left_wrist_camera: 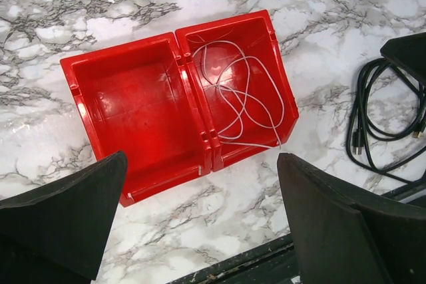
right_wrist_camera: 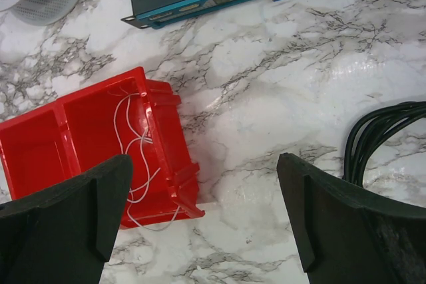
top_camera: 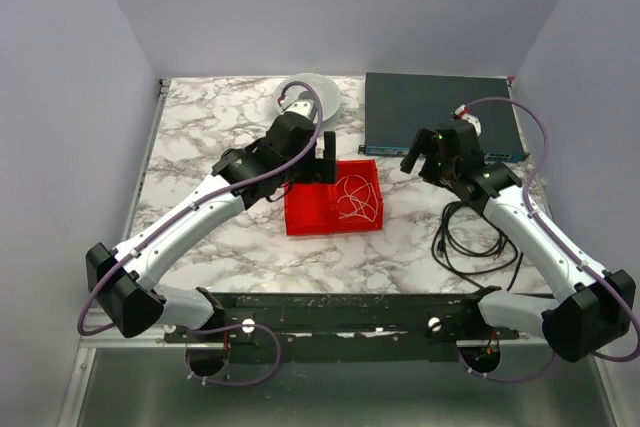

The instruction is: Wrap the cables

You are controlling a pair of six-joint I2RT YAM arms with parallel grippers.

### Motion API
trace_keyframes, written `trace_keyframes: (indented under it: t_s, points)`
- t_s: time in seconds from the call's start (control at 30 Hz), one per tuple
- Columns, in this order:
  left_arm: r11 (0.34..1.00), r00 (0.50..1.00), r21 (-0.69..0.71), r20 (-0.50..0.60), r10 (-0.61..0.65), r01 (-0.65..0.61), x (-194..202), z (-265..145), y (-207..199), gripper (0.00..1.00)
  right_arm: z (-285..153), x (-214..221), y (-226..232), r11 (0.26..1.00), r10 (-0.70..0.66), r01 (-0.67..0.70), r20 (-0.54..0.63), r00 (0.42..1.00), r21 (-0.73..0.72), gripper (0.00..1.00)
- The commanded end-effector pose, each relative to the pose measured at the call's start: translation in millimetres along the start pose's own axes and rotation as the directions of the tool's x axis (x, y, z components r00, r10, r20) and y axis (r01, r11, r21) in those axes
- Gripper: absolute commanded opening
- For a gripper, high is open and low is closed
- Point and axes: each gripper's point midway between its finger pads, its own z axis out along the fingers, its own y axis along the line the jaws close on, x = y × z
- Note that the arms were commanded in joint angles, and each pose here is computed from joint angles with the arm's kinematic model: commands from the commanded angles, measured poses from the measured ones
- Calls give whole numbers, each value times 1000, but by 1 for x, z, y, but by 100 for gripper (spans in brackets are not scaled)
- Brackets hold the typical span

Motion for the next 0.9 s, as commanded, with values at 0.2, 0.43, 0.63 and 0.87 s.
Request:
trace_keyframes:
  t_s: [0.2,0.43,0.63,0.87]
  points:
    - [996,996,52,51,-70,68,-19,-6,-15,99,-12,-15,-4,1000,22,-23,55,998,12,100]
    - [990,995,106,30,-93,90,-30,13,-55,99,-20,-16,-9,999,27,-29,68,997,28,100]
    - [970,991,206,-51,-121,129,-22,50,-113,99,-27,-17,-15,998,27,-31,67,997,49,100]
    - [962,986,246,-143,-83,117,2,98,-169,99,-39,-20,-25,996,23,-31,91,996,85,100]
